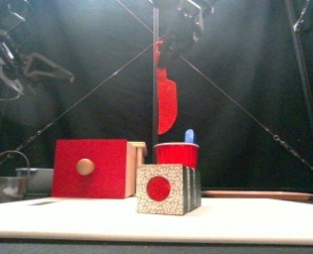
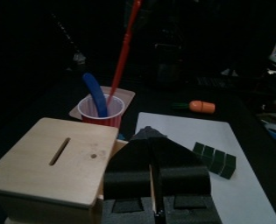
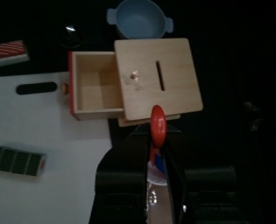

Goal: Place sushi on board then cut the sushi with the knife then place the pieces on the plate
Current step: Grasp knife edge with left hand

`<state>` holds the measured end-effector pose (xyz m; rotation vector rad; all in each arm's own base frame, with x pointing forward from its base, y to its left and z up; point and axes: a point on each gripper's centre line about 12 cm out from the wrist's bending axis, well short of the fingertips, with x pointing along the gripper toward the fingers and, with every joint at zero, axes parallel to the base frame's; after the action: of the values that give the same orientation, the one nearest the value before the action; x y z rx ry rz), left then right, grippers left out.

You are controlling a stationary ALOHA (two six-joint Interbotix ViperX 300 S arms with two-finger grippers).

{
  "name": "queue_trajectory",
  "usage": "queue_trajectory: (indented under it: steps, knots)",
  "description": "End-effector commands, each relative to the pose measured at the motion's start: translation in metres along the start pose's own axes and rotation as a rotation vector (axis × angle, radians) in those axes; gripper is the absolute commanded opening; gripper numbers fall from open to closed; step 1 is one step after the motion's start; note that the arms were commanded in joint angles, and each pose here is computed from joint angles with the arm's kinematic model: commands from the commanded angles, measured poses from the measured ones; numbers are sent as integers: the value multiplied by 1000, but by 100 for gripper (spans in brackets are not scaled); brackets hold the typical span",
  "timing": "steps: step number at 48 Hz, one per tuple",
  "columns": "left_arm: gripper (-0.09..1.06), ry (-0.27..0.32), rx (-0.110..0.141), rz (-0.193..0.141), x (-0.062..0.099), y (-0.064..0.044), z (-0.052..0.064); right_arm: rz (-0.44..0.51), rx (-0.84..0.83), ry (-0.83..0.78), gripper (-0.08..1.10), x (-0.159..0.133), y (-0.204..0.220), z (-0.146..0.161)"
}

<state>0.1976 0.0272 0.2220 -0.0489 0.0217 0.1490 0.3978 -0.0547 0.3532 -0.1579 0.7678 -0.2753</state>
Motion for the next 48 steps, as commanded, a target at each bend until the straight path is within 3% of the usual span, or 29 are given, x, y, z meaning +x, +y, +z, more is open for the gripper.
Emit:
queue_trajectory:
  steps: [1,10,25,30,38,48]
  knots:
    - [7,-42,2,2,7,0,15,27,22,-82,46,-22,4,-2]
    - [8,-31,20,-7,18,-2,20,137,73,-206,45,-24,21,-22]
    - [17,53,40,-57,54,-15,13,261,173,-472,44,-32,36,-67]
    - [28,61,47,-88,62,-23,11,276,184,-536,44,-32,38,-78]
    - [54,62,35,-136,73,-38,3,290,196,-623,44,-35,39,-88]
    - [83,23,4,-153,94,-50,-3,293,194,-644,44,-34,39,-90]
